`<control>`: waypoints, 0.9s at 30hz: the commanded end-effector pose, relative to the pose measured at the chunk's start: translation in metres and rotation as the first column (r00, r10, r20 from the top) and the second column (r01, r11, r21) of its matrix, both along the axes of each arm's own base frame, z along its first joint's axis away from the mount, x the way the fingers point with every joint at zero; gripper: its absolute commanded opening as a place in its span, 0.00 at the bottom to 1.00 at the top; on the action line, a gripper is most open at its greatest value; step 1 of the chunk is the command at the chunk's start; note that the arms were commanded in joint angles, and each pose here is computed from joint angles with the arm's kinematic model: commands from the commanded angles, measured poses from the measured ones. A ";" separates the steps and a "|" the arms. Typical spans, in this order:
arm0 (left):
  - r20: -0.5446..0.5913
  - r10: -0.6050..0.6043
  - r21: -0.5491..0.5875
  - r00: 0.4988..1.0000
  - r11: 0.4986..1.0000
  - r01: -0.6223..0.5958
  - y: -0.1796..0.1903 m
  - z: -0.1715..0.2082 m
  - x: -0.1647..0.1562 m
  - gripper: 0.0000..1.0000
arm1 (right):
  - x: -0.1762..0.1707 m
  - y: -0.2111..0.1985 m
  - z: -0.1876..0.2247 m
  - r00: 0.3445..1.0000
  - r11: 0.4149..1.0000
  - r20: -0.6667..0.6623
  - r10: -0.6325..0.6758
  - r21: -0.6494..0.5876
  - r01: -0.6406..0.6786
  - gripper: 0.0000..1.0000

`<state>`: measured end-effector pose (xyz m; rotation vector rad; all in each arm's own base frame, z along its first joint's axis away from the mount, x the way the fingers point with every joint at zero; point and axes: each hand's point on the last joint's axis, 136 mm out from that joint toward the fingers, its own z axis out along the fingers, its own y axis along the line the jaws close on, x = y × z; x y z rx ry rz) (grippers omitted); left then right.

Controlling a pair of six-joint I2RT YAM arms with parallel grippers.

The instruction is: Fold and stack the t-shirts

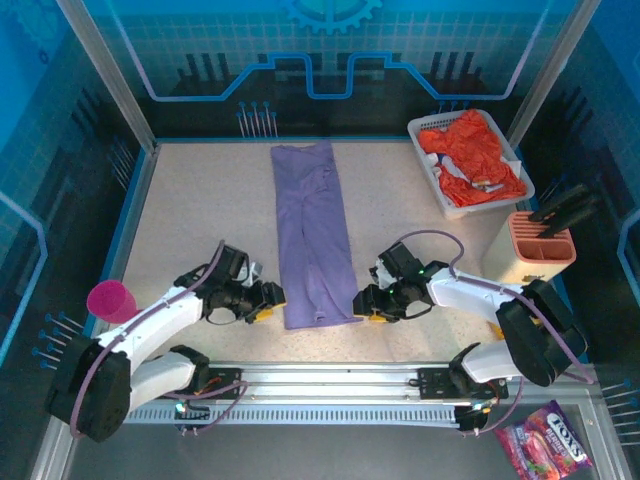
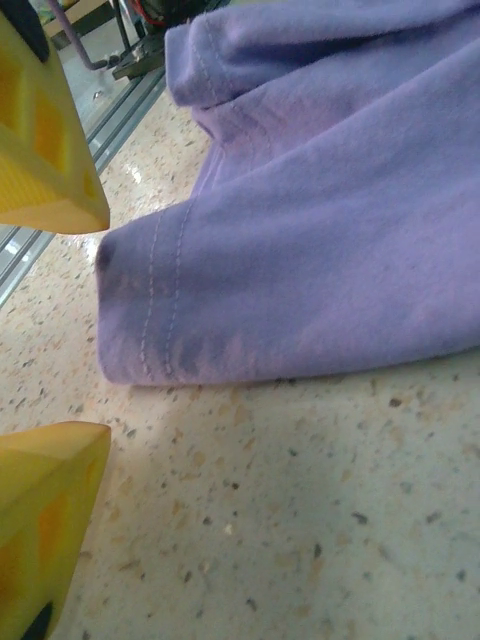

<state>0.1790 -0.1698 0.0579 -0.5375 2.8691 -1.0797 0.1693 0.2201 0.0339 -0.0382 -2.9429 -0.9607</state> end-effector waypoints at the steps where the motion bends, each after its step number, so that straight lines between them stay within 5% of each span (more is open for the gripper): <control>1: -0.043 0.043 0.016 0.998 0.999 -0.042 -0.005 -0.015 -0.002 0.53 | -0.004 0.000 -0.007 0.999 0.999 -0.045 -0.029 0.015 0.030 0.53; 27: -0.099 -0.009 -0.017 0.995 1.000 0.007 -0.046 -0.037 0.011 0.36 | 0.009 0.026 -0.013 0.999 0.996 -0.043 -0.025 0.088 0.028 0.41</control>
